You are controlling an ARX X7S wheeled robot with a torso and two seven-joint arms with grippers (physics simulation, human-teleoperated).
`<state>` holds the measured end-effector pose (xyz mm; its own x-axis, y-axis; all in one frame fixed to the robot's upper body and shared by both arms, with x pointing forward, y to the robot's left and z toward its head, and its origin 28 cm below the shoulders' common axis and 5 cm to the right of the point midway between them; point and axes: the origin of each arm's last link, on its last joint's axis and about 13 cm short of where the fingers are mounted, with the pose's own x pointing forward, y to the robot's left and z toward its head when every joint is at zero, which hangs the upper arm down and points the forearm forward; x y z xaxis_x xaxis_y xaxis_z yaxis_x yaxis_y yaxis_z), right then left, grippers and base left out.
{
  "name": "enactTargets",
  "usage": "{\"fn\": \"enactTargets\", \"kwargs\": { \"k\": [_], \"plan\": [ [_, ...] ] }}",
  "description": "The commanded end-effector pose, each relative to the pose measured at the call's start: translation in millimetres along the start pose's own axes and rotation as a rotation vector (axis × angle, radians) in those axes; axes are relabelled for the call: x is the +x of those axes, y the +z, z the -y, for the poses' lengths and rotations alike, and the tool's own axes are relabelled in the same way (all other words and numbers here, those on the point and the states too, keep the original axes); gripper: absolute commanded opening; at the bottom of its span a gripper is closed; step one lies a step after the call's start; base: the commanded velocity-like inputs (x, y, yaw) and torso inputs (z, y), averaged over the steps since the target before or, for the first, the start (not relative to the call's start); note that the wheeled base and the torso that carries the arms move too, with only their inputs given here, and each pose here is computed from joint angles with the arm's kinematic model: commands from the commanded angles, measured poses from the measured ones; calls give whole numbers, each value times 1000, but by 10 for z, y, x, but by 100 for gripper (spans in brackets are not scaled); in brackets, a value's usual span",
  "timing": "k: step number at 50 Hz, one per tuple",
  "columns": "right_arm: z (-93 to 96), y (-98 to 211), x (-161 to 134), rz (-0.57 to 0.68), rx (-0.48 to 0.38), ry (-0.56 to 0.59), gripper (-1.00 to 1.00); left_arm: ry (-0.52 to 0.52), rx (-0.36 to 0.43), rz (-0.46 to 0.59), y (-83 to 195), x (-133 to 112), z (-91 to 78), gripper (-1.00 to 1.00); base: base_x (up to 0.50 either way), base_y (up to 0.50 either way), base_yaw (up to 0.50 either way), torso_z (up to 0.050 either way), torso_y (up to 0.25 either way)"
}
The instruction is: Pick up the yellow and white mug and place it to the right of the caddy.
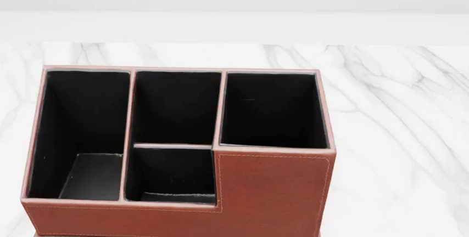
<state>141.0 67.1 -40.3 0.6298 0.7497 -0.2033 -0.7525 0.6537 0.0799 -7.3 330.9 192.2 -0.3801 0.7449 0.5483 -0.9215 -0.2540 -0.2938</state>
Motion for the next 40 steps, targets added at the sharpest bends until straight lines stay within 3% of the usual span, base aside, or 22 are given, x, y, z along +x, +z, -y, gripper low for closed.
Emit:
{"fn": "enactTargets", "kwargs": {
  "k": [1,6,17,40],
  "plan": [
    [-44,55,-39,34,-87,3,-100,-2,1,2,-4,-15,5,100,0,0,0,0,0],
    [-84,122,-91,83,-133,17,-100,-1,1,1,-4,-12,4,100,0,0,0,0,0],
    [-116,378,-180,163,-146,18,-100,-2,2,-1,-5,-12,4,100,0,0,0,0,1],
    [-136,933,-413,344,-126,21,-100,-1,2,-1,-1,4,-2,100,0,0,0,0,0]
  ]
}}
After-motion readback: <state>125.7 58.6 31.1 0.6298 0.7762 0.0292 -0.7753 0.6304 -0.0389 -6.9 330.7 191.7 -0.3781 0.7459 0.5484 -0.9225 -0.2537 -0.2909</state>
